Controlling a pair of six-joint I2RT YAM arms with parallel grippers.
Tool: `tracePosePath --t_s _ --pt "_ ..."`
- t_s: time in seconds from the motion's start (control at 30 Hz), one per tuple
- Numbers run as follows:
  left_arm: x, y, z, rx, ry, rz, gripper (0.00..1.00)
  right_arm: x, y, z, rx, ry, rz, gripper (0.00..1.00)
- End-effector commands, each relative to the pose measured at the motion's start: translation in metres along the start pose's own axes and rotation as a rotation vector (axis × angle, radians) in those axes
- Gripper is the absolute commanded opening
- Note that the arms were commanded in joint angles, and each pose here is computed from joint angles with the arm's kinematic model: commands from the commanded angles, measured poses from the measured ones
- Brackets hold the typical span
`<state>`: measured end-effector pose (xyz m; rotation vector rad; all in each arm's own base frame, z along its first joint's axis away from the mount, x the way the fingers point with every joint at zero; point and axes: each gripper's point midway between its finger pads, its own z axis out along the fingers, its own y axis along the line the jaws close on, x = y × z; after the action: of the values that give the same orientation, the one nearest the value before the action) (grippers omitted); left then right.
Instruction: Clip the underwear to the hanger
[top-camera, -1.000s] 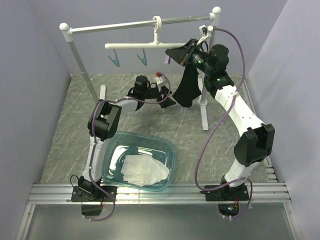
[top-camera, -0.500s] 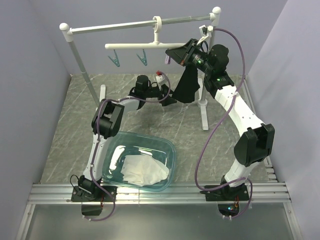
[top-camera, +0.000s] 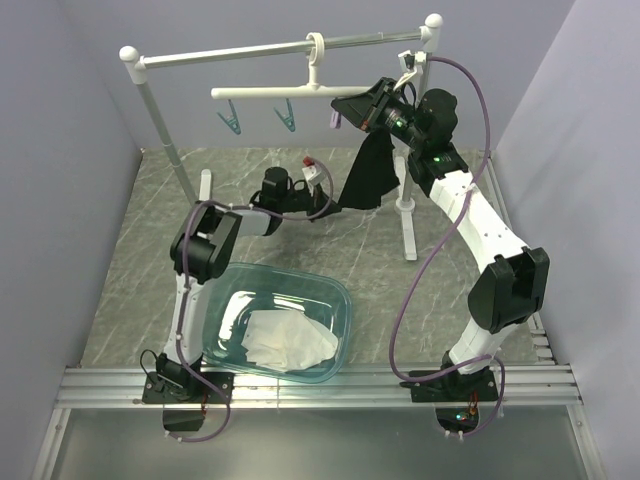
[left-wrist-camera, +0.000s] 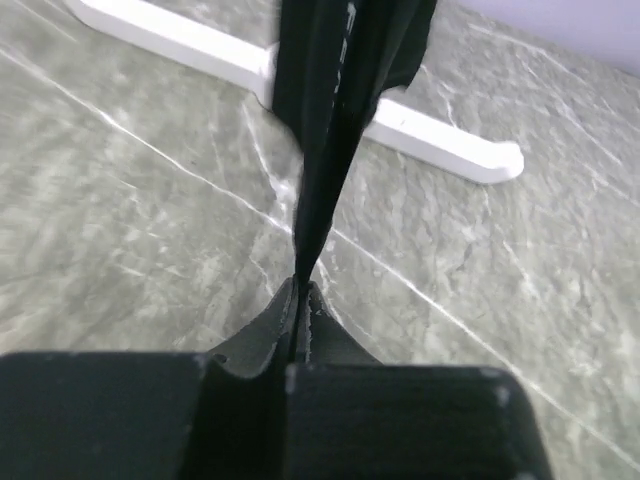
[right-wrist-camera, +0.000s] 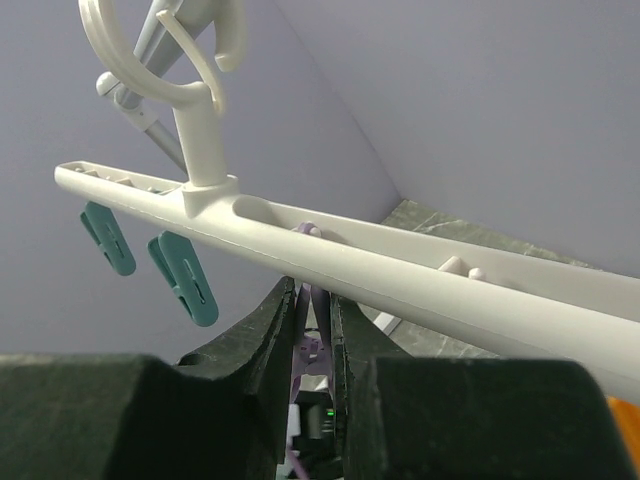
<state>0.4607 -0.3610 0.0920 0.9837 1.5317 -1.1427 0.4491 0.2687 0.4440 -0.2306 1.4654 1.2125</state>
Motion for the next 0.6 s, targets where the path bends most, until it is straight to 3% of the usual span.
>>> tracePosePath --t_s 0.0,0.3,0.57 --pt "-0.087 -0.009 -0.022 -0.085 -0.121 0.194 0.01 -0.044 0.024 -0.004 -0.053 -0.131 -0.086 0.0" --pt "-0.124 -0.011 -0.045 -0.201 -0.155 0.203 0.0 -0.042 0.019 0.0 -0.063 -0.134 -0.064 0.0" --pt "-0.166 -0.036 -0.07 -0.238 -0.176 0.307 0.0 -0.038 0.013 0.003 -0.068 -0.131 -0.07 0.0"
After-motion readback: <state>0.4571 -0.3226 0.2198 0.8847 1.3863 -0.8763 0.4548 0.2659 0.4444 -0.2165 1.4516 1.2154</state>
